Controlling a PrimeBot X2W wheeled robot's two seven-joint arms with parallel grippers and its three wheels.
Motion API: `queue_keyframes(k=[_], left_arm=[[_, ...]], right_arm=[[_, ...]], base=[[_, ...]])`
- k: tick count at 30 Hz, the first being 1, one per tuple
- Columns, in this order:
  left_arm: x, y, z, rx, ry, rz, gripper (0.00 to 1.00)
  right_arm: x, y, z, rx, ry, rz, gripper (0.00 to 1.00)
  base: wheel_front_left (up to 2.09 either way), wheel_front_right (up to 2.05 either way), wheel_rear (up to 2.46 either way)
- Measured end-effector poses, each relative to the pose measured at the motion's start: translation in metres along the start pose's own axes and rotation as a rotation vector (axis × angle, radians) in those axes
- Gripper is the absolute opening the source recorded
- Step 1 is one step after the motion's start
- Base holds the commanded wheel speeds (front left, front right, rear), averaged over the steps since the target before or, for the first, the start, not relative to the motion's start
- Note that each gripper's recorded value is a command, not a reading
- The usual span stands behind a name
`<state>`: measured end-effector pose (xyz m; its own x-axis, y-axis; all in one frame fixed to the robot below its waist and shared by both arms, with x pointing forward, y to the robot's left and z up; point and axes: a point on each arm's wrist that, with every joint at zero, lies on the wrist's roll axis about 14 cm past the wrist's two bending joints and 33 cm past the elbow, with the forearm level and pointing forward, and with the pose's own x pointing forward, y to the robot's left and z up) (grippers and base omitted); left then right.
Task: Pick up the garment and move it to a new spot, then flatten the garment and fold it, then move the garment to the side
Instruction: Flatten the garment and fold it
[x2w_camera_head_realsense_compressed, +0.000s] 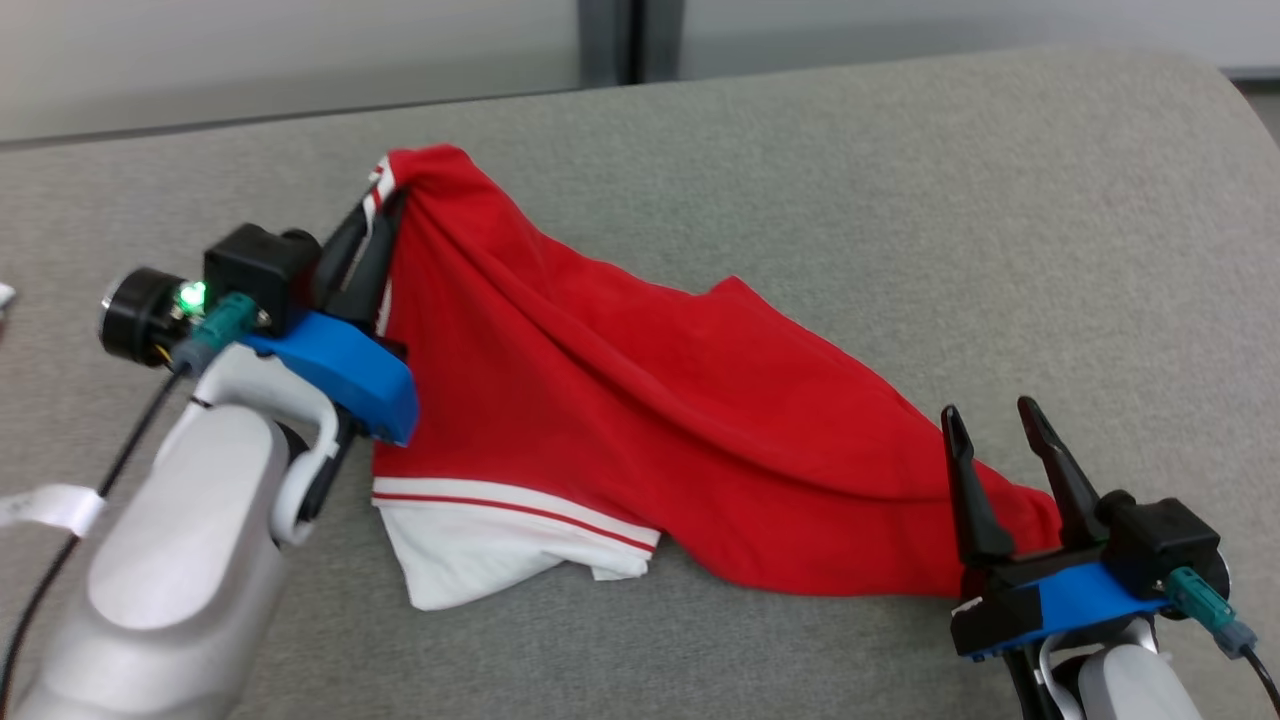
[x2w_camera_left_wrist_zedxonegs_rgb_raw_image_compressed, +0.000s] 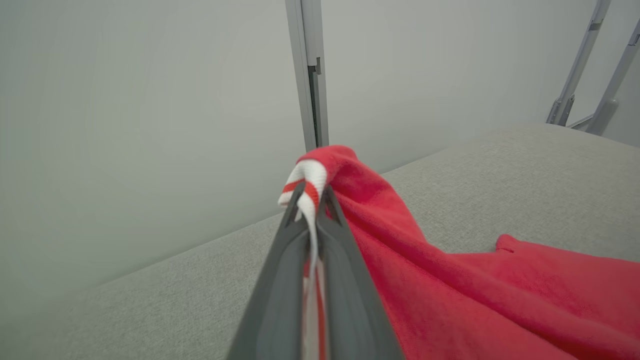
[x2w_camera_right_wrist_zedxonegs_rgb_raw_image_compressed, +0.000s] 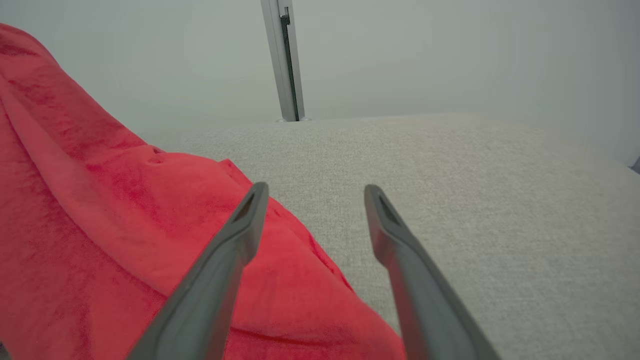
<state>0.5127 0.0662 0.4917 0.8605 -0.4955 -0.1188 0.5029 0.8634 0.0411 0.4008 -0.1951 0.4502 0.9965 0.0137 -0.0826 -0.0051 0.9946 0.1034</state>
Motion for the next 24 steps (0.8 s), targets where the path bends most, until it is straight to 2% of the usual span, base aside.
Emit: queue_keyframes(k=[12,19,20,21,24], left_arm=[[0.066,0.018,-0.024,0.026,0.050,-0.044,0.00],[0.081,0.025,-0.043,0.030,0.074,-0.038,0.00],[0.081,0.025,-0.044,0.025,0.069,-0.034,0.42],[0.080,0.026,-0.046,0.025,0.068,-0.029,1.00],[0.076,0.028,-0.040,0.029,0.039,-0.018,1.00]], right_arm=[[0.006,-0.031,-0.012,-0.007,0.029,-0.088,1.00],[0.009,-0.037,-0.006,-0.013,0.009,-0.102,1.00],[0.009,-0.037,-0.005,-0.014,0.007,-0.102,1.00],[0.009,-0.037,-0.004,-0.013,0.004,-0.102,1.00],[0.009,-0.036,0.001,-0.011,-0.010,-0.097,1.00]], base=[[0.00,0.00,0.00],[0.00,0.00,0.00],[0.00,0.00,0.00],[0.00,0.00,0.00],[0.00,0.00,0.00]])
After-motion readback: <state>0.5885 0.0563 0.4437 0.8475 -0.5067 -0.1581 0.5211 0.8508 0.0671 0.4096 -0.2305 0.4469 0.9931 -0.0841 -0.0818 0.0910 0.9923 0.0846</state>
